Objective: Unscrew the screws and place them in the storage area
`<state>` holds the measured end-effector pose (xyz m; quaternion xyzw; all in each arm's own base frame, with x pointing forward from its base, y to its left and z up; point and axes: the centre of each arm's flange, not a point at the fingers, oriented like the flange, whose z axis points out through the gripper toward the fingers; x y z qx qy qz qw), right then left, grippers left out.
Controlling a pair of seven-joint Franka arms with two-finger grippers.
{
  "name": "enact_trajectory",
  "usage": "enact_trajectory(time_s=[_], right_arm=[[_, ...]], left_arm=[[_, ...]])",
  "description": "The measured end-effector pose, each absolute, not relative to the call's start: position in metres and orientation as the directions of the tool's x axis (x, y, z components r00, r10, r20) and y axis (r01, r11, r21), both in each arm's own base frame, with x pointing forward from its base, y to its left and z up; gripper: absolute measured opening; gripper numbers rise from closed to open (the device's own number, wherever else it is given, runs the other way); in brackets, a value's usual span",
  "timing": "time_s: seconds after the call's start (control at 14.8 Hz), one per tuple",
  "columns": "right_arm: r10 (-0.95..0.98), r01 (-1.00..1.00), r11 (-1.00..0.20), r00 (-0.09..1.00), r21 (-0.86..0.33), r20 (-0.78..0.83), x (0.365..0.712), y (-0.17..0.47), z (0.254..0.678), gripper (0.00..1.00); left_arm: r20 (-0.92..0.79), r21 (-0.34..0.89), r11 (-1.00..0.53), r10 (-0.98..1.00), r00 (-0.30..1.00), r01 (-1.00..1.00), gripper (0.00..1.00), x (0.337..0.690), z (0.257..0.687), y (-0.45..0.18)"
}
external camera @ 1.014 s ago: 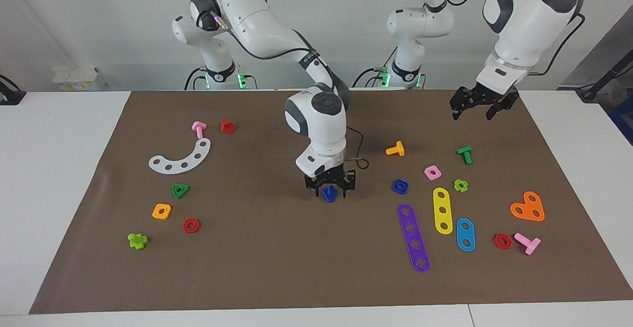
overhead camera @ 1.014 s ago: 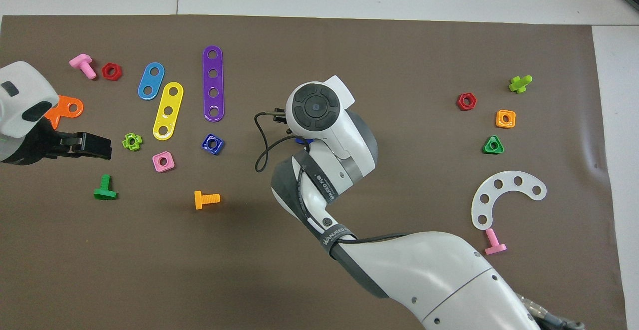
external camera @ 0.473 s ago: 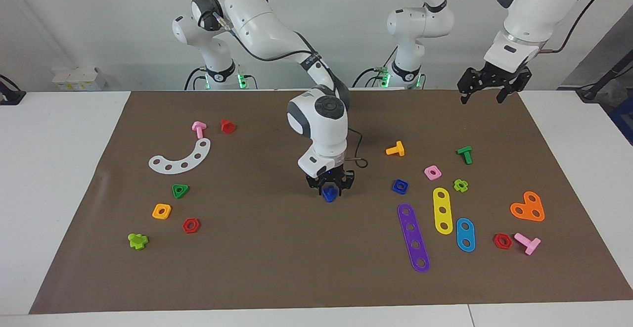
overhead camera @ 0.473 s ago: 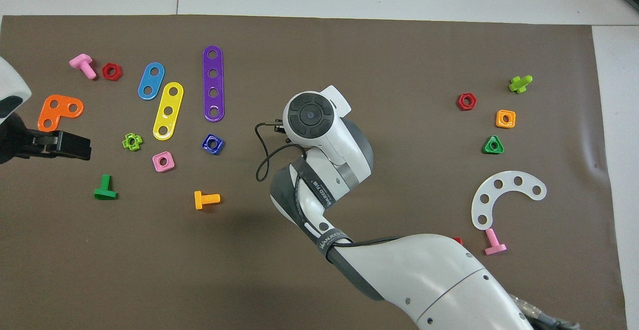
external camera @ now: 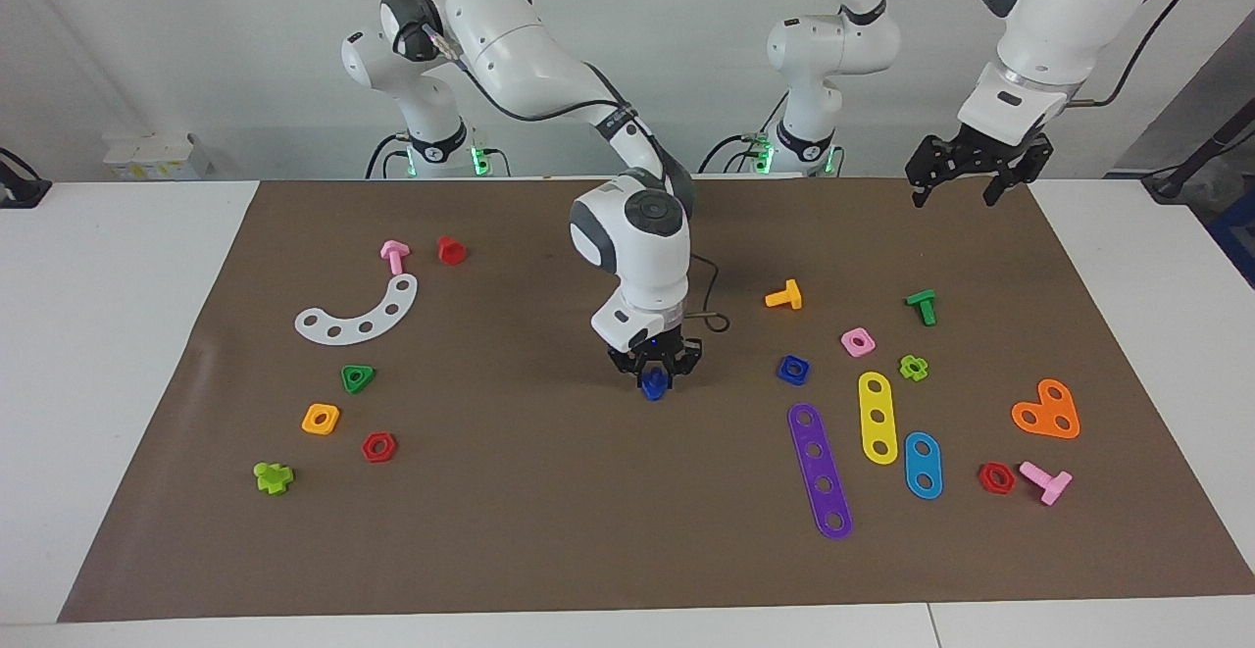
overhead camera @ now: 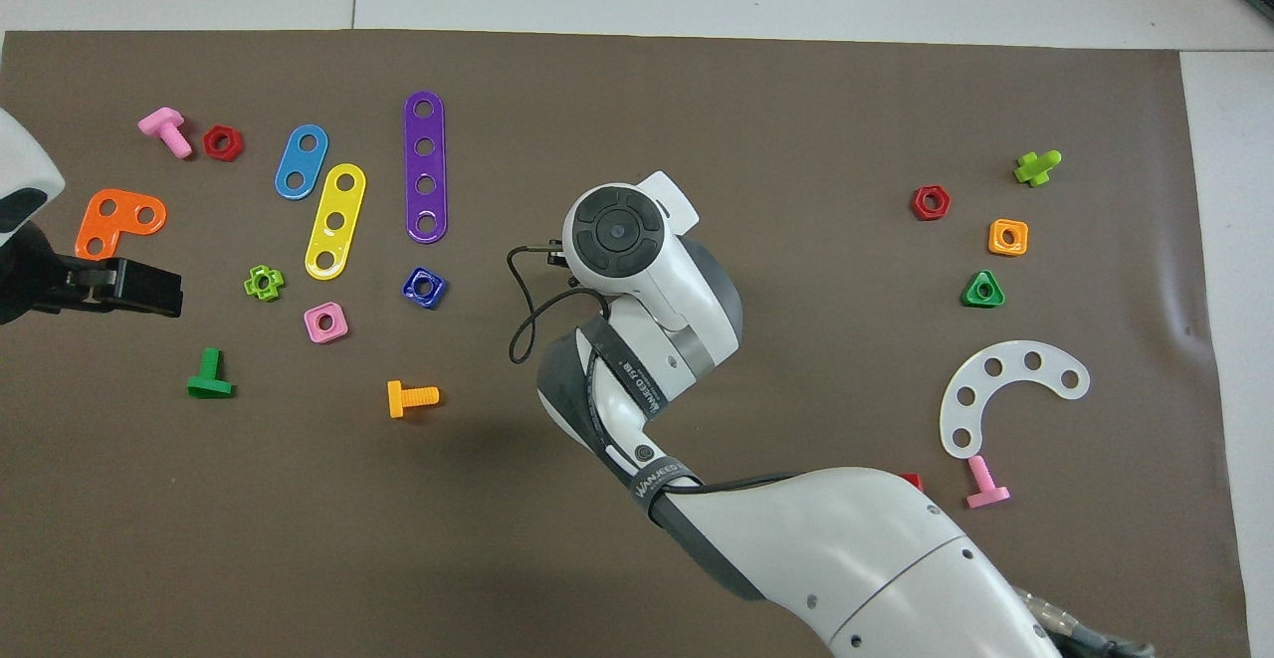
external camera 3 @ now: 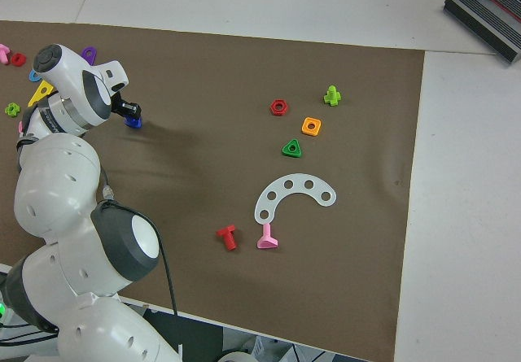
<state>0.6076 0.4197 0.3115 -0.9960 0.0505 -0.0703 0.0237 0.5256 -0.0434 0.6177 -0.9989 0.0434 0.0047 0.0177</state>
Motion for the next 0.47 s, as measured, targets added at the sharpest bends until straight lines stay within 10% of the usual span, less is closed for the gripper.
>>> enact_trajectory(time_s=[0.14, 0.47], right_arm=[[-0.091, -0.084, -0.995, 0.986, -0.053, 0.139, 0.607, 0.421, 0.312, 0.19], [-0.094, -0.086, -0.995, 0.983, -0.055, 0.157, 0.616, 0.411, 0.334, 0.19]], left_arm=[[0.003, -0.034, -0.997, -0.075, 0.997, -0.075, 1.00, 0.531, 0.628, -0.038], [-0.031, -0.031, -0.999, -0.037, 0.999, -0.038, 1.00, 0.558, 0.635, -0.018]])
